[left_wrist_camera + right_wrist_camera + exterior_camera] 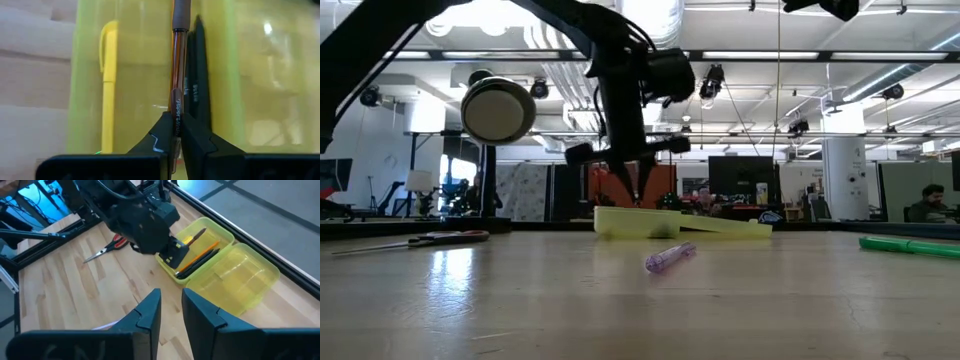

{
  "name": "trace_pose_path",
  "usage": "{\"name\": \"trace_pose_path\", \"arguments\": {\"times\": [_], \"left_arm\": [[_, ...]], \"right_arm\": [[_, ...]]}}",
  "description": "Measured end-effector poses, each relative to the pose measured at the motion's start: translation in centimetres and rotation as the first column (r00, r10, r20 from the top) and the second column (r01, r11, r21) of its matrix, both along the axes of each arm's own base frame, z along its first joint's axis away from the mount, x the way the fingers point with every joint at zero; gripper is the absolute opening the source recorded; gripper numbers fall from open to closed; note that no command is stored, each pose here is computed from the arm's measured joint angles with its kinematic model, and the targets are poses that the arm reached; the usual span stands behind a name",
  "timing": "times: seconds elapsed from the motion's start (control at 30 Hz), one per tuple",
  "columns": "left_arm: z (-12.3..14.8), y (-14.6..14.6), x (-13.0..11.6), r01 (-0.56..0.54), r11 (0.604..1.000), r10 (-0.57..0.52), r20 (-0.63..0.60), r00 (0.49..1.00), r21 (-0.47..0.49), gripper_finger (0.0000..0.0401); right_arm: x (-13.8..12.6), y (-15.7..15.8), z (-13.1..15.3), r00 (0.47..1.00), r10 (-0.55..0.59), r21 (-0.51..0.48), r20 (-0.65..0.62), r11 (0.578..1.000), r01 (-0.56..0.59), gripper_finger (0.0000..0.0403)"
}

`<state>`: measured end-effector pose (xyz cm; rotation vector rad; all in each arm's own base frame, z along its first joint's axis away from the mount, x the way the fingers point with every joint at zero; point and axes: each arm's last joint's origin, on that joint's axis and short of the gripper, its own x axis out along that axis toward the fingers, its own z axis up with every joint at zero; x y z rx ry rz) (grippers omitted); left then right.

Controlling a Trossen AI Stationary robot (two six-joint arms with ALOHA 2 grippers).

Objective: Pick & place school supplies into a supply box
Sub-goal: Put the brown pen into the yellow supply box

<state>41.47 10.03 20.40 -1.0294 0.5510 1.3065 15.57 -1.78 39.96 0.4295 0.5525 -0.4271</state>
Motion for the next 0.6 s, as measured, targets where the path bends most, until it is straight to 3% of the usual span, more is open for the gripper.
{"name": "trace_pose_path", "arguments": {"times": [0.2, 0.6], "left_arm": [[-1.4, 0.1, -0.3, -0.065, 0.997, 0.057, -0.137, 0.989, -0.050, 0.0005], [-1.6, 0.1, -0.4, -0.051, 0.997, 0.041, -0.155, 0.987, -0.060, 0.0005]], "right_arm": [[-0.4, 0.0, 0.1, 1.000, 0.004, -0.006, 0.005, 1.000, -0.004, 0.0077], [-1.1, 0.1, 0.1, 1.000, 0.001, 0.001, 0.003, 1.000, -0.001, 0.0070]]}}
